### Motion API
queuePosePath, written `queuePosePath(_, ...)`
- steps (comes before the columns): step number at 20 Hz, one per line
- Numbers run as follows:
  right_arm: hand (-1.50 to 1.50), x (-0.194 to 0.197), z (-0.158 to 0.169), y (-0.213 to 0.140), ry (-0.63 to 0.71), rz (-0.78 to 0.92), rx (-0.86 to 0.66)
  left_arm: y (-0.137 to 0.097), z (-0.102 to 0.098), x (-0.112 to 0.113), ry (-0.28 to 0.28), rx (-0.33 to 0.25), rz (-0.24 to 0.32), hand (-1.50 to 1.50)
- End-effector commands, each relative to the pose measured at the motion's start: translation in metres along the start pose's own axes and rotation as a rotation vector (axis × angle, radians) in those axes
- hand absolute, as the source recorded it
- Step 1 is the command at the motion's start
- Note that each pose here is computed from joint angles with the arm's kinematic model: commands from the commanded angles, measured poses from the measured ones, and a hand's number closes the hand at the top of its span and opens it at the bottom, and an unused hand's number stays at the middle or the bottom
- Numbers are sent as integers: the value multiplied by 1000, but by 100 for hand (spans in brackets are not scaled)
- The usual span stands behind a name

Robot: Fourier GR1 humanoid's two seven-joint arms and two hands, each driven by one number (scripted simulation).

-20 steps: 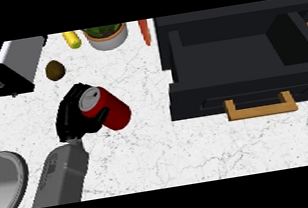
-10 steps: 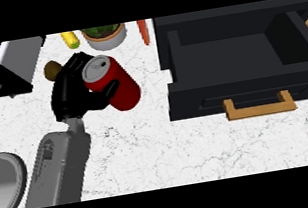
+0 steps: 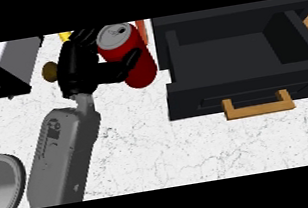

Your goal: Pick up the can, place it into the drawer and close the drawer

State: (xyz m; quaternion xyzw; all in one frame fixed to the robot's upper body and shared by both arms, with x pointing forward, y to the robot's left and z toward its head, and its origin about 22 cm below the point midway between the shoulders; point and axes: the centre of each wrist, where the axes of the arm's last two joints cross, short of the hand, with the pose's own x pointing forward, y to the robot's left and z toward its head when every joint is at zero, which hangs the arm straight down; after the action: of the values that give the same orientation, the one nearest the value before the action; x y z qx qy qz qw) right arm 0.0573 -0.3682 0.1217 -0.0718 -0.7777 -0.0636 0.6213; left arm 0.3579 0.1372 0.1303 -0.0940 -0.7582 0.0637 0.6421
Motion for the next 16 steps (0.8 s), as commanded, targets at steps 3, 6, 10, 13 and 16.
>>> queuePosePath(3,-150,6,-1,-10,4,-6,16,-44,-14,13,5,-16,-9,150)
queuePosePath(6,-150,-5,-12,-16,4,-4,2,-64,-22,34,-12,-19,-16,150)
queuePosePath(10,-150,2,-17,-6,19,-1,20,-71,-49,31,-2,-10,-28,150)
queuePosePath(13,-150,-7,-7,4,6,-15,22,-88,-50,30,-3,-29,-28,150)
queuePosePath(16,-150,-6,-20,10,0,-8,5,-112,-55,43,5,-14,-53,150)
